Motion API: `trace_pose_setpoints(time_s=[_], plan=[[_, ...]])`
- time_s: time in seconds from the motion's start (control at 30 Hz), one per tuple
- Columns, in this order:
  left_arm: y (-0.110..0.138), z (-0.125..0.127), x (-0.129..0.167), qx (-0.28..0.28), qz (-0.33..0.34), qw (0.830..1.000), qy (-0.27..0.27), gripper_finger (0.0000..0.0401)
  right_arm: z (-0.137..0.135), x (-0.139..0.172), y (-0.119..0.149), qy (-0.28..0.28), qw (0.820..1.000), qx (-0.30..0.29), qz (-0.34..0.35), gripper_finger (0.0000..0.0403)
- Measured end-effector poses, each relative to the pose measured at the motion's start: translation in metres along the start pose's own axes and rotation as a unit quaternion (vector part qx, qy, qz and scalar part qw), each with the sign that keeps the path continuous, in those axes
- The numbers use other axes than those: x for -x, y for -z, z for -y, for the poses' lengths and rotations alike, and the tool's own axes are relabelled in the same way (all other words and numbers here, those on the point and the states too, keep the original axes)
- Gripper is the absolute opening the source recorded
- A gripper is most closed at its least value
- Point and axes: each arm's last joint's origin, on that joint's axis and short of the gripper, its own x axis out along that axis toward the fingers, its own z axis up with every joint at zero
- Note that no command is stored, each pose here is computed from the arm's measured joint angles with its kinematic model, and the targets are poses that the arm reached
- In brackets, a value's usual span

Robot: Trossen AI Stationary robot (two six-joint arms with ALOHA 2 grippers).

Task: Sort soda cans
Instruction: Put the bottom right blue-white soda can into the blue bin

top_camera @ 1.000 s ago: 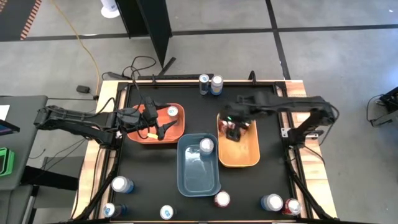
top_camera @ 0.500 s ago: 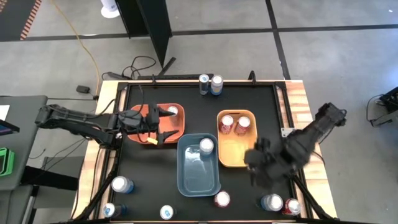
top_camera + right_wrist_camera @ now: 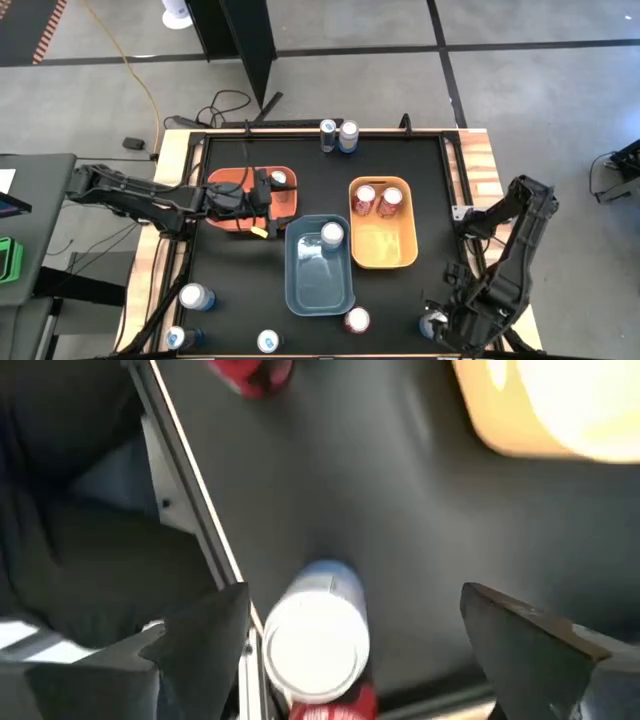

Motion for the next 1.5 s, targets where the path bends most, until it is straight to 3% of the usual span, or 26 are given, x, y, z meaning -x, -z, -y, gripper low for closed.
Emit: trace_pose_setpoints(time_s=[0.17, 0.5, 0.83, 1.03, 1.27, 1.5], plan=[[-0.002, 0.005, -0.014, -0.005, -0.013, 1.0, 0.0, 0.0366, 0.002, 0.003, 0.015, 0.017, 0.999, -0.016, -0.032, 0.0376], [0.0, 0.011, -0.032, -0.014, -0.037, 0.999, -0.001, 0.0366, -0.001, 0.003, 0.039, 0.041, 0.998, -0.03, -0.024, 0.0376], [-0.003, 0.011, -0.031, -0.016, -0.032, 0.999, -0.001, 0.0366, -0.021, -0.034, 0.042, 0.101, 0.991, 0.075, -0.036, 0.0376], [-0.003, 0.011, -0.031, -0.028, -0.031, 0.999, 0.0, 0.0366, -0.024, -0.043, 0.033, 0.108, 0.993, 0.03, -0.045, 0.0378], [-0.007, 0.011, -0.031, -0.029, -0.027, 0.999, 0.0, 0.0366, -0.028, -0.036, 0.029, 0.049, 0.997, 0.002, -0.064, 0.0397], [-0.006, 0.011, -0.031, -0.03, -0.031, 0.999, 0.0, 0.0366, -0.031, -0.044, 0.033, 0.065, 0.996, -0.005, -0.064, 0.0399]])
